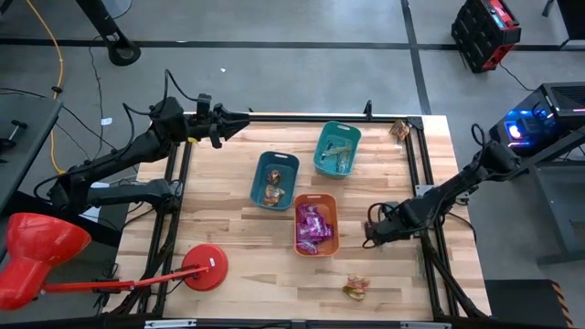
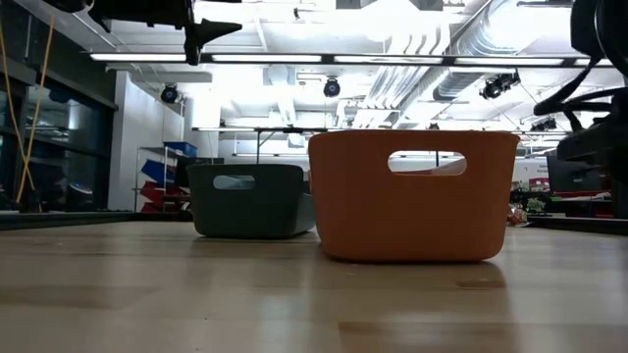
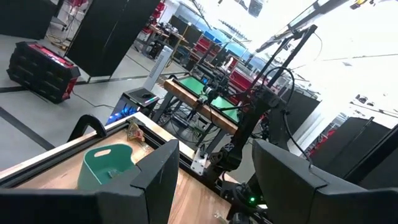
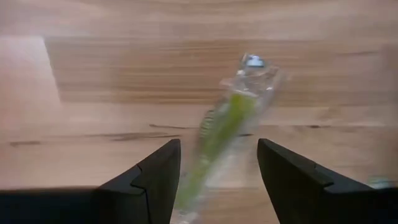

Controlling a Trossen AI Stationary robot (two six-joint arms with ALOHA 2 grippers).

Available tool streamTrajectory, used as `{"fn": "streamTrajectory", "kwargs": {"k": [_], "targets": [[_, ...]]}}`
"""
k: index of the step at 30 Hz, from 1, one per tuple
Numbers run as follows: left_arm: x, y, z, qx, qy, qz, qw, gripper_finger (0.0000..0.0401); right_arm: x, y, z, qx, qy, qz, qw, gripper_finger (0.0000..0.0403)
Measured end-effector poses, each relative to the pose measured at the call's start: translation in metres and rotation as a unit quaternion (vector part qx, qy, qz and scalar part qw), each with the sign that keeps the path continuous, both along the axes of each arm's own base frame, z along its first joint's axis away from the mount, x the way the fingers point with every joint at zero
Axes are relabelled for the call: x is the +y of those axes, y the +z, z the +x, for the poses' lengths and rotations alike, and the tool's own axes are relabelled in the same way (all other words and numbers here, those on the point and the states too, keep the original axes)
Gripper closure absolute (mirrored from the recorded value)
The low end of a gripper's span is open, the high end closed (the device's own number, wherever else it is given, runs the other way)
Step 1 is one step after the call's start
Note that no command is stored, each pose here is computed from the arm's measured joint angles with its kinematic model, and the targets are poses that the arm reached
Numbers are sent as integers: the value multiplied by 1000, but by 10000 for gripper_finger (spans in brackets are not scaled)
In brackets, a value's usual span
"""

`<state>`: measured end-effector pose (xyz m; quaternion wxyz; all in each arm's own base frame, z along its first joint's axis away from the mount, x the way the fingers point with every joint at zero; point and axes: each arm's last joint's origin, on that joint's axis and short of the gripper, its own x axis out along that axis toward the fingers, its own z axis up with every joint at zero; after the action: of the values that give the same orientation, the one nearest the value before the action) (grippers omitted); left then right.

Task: Sort candy
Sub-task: Put the green gummy into the green bin

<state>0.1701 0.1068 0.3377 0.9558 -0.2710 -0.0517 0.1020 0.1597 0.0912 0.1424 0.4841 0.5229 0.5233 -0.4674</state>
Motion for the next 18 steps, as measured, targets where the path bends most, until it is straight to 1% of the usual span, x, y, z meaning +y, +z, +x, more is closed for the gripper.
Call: {"fn": "streamTrajectory", "kwargs": {"k": [4, 6, 8, 9, 11, 12, 14, 16, 17, 18], "targets": [[0, 0, 0, 0, 0, 0, 1000, 204, -1, -7, 0, -28, -23, -3, 999, 195], [0, 0, 0, 0, 0, 0, 1000, 204, -3, -11, -2, -30, -27, -10, 999, 208], [0, 0, 0, 0, 0, 0, 1000, 204, -4, -12, -3, -30, -23, -23, 999, 249], [0, 1, 0, -5, -1, -2, 1000, 204, -4, -11, -3, -30, -20, -31, 999, 282], [0, 7, 0, -36, -2, -6, 999, 204, -6, -7, -1, -38, -7, -60, 997, 359], [-1, 12, -2, -62, -4, -2, 998, 204, -7, -4, 0, -44, 0, -79, 996, 379], [-4, 26, -6, -121, -8, 22, 992, 204, -10, 6, 4, -53, 1, -107, 993, 383], [-7, 38, -13, -173, -11, 59, 983, 204, -12, 25, 11, -88, 5, -121, 989, 387], [-8, 43, -16, -191, -10, 73, 979, 204, -14, 36, 15, -109, 3, -138, 984, 394], [-8, 46, -18, -203, -8, 82, 976, 204, -19, 46, 18, -128, 0, -167, 978, 397]]}}
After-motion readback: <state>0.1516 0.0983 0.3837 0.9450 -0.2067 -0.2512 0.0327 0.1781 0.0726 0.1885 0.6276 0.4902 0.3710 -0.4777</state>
